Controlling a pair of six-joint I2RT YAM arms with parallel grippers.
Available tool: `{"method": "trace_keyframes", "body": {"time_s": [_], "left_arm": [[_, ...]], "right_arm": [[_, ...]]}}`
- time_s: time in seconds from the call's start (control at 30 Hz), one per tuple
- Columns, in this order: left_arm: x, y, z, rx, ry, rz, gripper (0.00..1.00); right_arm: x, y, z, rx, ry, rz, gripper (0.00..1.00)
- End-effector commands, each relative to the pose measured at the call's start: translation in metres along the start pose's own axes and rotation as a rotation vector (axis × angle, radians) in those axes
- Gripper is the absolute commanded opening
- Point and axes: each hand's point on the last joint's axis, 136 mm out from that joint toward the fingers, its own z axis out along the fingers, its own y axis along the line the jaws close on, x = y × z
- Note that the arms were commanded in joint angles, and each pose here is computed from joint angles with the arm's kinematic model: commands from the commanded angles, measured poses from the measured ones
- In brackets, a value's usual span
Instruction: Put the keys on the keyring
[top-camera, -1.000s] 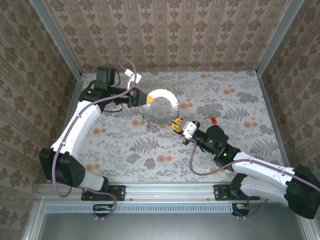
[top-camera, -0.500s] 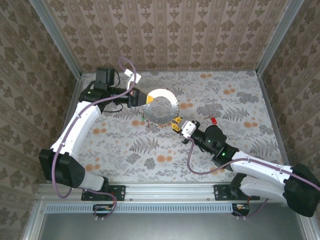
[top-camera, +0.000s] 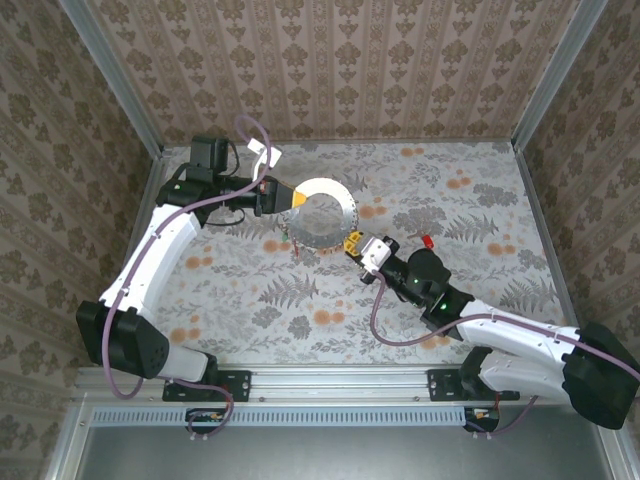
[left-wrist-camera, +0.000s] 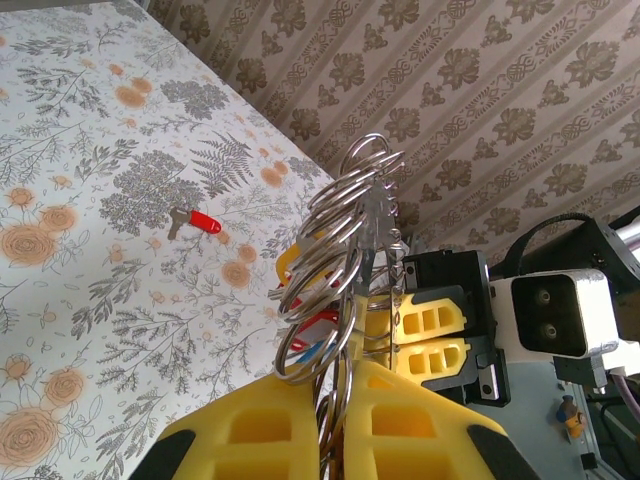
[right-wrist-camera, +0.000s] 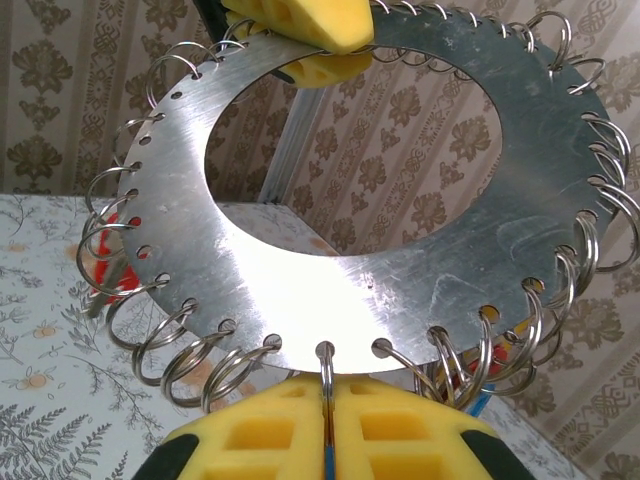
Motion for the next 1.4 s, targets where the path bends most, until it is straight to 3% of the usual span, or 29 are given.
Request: {"method": "trace_keyframes", "body": {"time_s": [0.0,0.27,0.67,0.9,1.37], "left_arm": [[-0.007,-0.015,-0.006,0.031,-0.032,0.033,0.00],[-0.009,0.004,-0.009,-0.024,-0.069,-0.032,0.00],[-0.002,0.028,-0.014,-0.085,-0.118,-0.134,0.00],[-0.003,0.034,-0.015,-0.099,-0.142,-0.151,0.00],[0.004,0.038,-0.011,-0.072,-0.147,-0.192,0.00]], "right_arm": [[-0.014,-0.008,0.002,0.044,-0.031,-0.007,0.07],[-0.010,-0.011,-0.004,0.064,-0.040,0.001,0.00],[-0.020,-0.020,-0.012,0.045,-0.119,0.117,0.00],[-0.025,-0.011,-0.015,-0.039,-0.131,0.103,0.00],[-0.037,-0.024,-0.020,-0.041,-0.213,0.133,0.00]]}}
